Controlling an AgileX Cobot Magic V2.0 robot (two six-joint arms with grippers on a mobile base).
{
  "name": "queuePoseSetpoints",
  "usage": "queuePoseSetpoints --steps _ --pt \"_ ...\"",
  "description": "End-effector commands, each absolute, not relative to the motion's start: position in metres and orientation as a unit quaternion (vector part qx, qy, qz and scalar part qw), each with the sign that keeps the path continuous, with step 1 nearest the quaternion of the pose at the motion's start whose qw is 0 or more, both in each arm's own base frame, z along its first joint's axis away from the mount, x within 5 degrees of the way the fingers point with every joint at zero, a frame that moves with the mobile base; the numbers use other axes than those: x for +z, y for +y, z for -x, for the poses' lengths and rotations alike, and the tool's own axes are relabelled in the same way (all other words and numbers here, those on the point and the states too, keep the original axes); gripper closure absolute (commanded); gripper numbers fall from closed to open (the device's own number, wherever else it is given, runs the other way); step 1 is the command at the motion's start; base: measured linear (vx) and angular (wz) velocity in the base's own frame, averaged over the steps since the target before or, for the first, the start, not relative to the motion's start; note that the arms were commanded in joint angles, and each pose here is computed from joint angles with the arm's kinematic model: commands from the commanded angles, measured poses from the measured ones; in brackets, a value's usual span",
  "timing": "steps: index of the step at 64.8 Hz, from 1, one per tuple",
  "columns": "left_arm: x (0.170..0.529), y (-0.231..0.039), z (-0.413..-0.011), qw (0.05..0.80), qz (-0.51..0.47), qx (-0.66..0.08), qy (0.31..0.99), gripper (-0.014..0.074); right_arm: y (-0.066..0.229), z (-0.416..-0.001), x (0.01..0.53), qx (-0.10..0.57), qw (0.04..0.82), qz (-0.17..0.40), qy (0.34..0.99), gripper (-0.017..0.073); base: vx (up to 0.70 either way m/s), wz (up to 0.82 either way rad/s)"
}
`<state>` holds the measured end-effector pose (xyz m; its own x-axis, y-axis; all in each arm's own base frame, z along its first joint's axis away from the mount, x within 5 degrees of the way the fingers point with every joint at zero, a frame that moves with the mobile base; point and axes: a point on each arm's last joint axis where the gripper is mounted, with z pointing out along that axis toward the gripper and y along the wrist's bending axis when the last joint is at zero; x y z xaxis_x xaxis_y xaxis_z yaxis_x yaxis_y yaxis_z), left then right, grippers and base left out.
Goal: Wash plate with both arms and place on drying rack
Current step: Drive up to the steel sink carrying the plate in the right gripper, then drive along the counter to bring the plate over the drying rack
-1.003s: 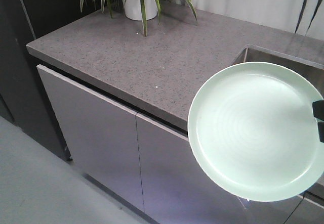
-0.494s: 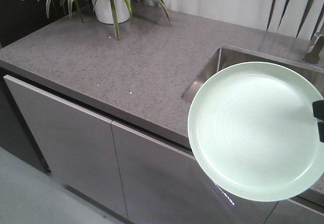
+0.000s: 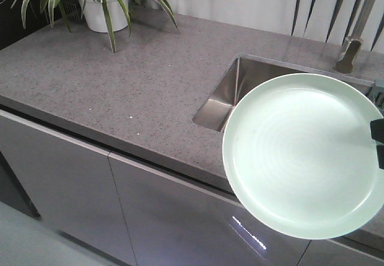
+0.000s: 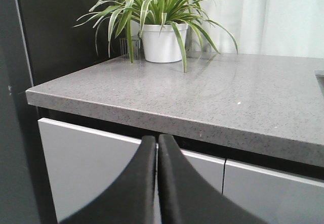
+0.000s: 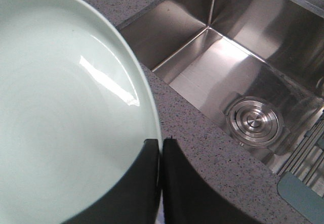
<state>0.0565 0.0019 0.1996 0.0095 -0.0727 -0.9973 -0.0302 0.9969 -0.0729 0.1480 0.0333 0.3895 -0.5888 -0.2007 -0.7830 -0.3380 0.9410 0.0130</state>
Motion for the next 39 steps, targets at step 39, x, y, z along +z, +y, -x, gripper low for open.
queuePoseSetpoints --steps 39 --pt "0.1992 0.0011 -0.0561 0.730 0.035 -0.023 0.682 0.0599 0.0326 -0.1490 0.4039 0.081 0.471 0.142 0.867 0.0566 0.02 -0.07"
